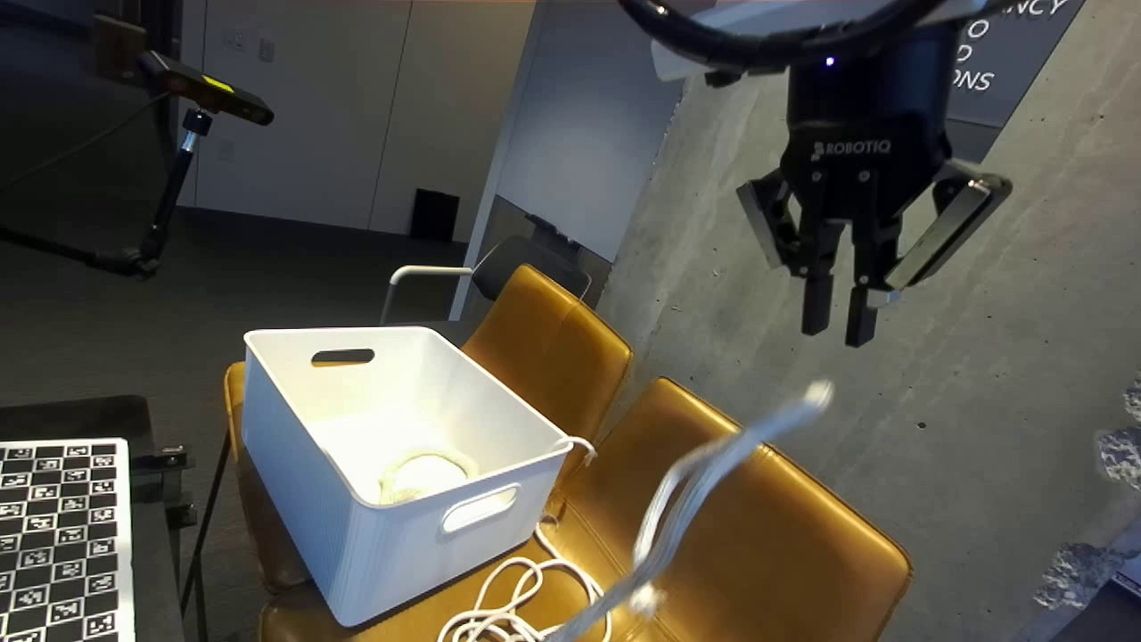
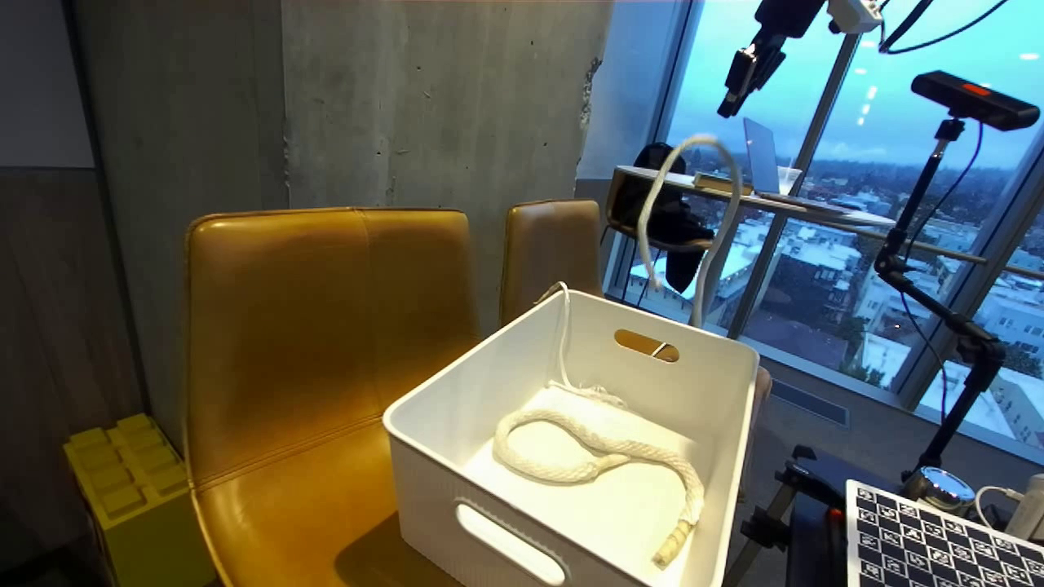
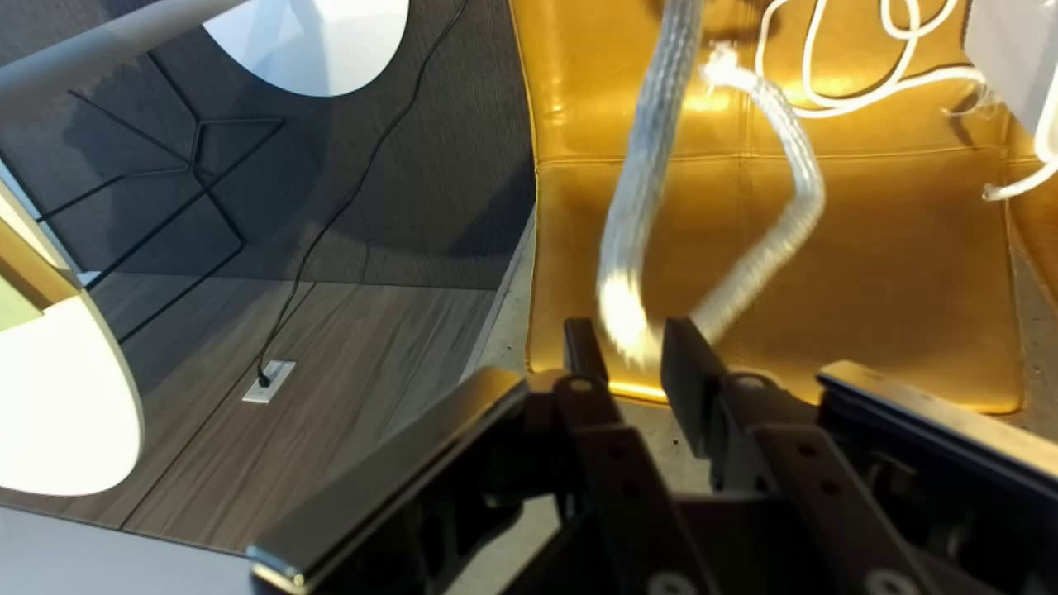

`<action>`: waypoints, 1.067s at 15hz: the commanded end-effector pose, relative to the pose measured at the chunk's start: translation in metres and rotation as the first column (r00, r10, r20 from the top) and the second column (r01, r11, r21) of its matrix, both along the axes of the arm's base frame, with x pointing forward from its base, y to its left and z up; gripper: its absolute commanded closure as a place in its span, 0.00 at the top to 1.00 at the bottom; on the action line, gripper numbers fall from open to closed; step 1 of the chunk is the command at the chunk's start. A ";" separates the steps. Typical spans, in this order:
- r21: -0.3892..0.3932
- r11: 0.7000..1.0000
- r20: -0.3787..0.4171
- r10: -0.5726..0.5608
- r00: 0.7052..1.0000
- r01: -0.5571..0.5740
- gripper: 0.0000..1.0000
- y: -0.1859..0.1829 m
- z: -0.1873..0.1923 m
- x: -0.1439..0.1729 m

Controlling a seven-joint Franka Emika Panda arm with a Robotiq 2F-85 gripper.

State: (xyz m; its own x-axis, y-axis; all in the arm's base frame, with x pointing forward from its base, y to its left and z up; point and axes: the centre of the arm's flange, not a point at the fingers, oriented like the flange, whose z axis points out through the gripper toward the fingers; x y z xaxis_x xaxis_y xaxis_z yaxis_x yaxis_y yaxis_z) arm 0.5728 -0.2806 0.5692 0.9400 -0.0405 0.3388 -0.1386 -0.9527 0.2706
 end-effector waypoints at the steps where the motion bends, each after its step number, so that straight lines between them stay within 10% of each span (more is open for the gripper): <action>1: -0.001 1.000 -0.039 0.008 0.999 -0.008 0.58 0.001 -0.023 0.011; 7: 0.049 0.998 -0.080 0.052 0.995 -0.048 0.99 0.020 -0.073 0.027; 16: 0.190 0.977 -0.016 0.105 0.994 -0.100 1.00 0.074 -0.169 0.109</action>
